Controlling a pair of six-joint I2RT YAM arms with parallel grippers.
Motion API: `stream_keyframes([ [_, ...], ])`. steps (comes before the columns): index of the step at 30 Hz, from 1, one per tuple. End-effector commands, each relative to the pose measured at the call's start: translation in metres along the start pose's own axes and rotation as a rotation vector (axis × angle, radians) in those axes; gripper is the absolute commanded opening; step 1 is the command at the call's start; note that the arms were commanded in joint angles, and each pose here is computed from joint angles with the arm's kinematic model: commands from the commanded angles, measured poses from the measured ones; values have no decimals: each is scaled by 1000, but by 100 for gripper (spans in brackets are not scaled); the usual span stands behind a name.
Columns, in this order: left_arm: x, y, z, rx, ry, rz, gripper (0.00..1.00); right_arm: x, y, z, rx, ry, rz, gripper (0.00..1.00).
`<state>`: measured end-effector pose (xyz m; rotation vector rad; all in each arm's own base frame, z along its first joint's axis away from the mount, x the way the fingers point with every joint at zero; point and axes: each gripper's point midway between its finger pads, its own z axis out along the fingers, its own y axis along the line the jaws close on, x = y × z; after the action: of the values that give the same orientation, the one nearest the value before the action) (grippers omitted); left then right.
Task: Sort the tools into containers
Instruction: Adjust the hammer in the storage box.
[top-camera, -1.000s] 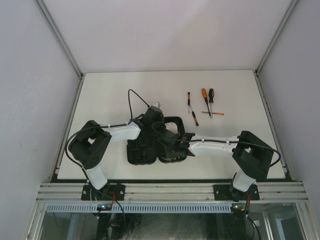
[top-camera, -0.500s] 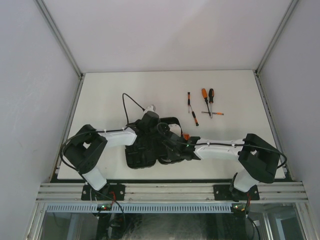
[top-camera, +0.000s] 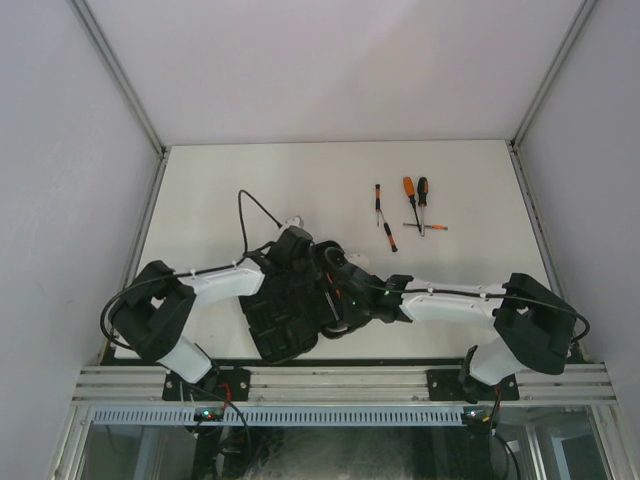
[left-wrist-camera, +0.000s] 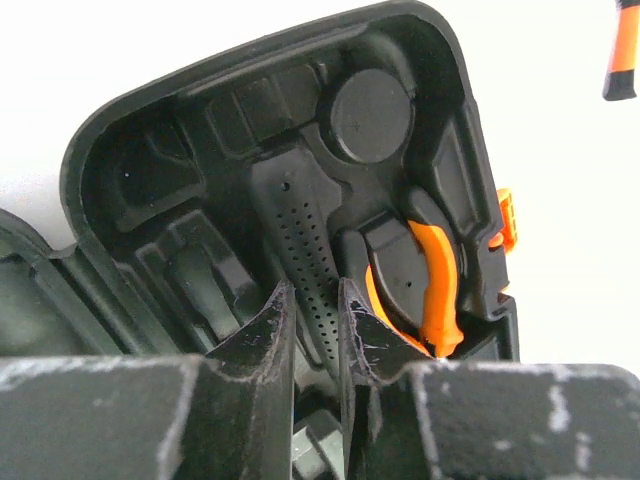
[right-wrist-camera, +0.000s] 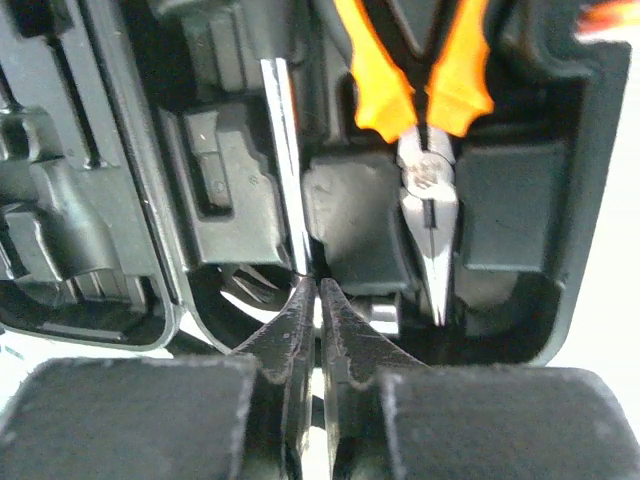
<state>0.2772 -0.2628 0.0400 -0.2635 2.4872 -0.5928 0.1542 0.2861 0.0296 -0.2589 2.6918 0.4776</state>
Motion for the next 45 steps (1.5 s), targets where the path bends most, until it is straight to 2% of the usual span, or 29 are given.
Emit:
stream_keyframes([
  [1, -14, 17, -21, -108, -1, 136, 3, 36, -52, -17, 155, 158, -52, 3],
  [6, -46, -16, -41, -47, -60, 161, 11, 23, -45, -18, 124, 145, -54, 3],
  [12, -61, -27, -50, -40, -89, 167, 15, 22, -40, -15, 107, 145, -54, 3],
  [23, -52, -23, -22, -74, -30, 174, 15, 11, -33, -20, 83, 104, -58, 4],
  [37, -45, -24, -5, -82, 6, 170, 20, 5, -24, -23, 57, 87, -67, 5],
  [45, -35, -14, 5, -115, 38, 173, 21, -18, -5, -44, -6, -8, -84, 6],
])
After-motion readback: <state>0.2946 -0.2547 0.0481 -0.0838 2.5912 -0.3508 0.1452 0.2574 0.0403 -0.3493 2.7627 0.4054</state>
